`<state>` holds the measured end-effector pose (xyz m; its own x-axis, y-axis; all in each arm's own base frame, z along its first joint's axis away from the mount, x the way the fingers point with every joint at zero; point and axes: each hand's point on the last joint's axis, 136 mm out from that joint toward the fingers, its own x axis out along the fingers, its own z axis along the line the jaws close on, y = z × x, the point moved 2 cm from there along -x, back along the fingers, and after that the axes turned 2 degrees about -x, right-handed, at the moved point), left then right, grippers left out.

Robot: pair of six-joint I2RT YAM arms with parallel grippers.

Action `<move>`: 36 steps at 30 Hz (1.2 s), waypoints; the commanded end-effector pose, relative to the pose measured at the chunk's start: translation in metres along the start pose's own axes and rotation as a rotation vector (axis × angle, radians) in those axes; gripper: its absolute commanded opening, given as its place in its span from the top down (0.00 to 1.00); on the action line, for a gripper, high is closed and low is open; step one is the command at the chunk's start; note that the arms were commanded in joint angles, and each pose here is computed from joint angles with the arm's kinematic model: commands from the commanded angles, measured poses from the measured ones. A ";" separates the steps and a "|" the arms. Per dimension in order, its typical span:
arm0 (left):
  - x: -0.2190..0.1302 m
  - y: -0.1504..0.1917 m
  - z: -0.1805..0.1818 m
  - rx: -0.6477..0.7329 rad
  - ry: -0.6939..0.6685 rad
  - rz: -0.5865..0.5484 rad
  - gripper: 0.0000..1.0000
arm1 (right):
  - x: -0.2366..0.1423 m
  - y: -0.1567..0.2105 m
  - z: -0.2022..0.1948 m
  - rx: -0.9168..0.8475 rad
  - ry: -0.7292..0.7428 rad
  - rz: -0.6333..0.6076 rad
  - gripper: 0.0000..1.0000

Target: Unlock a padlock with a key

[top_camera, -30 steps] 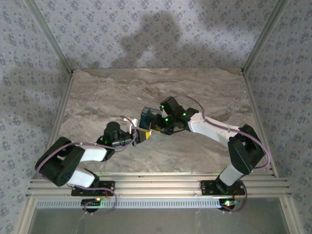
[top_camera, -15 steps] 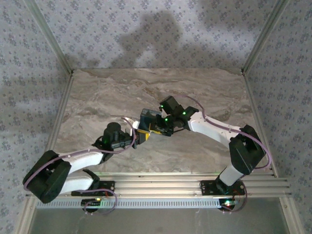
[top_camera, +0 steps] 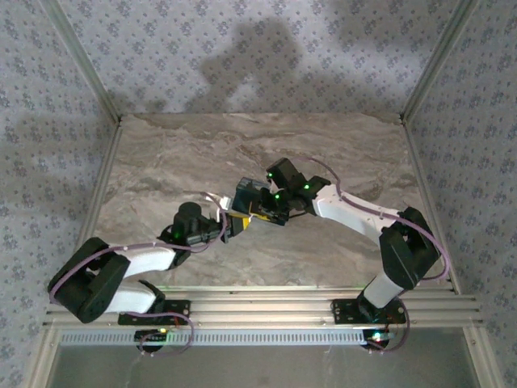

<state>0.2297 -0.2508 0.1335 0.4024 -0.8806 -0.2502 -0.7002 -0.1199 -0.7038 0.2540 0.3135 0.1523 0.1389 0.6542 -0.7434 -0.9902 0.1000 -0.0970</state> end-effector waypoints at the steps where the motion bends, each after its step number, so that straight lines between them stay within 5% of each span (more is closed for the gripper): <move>1: -0.014 -0.071 -0.046 0.106 0.172 -0.252 1.00 | 0.007 0.032 0.000 0.025 -0.033 0.157 1.00; 36: -0.022 -0.033 0.004 0.180 -0.151 -0.064 1.00 | -0.014 0.005 0.005 0.082 -0.117 0.128 1.00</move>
<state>0.2335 -0.2365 0.1524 0.4410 -0.8412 -0.3127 -0.6103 -0.0257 -0.7917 0.2577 0.3139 0.1666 0.0634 0.7511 -0.6571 -0.9967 0.0815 -0.0031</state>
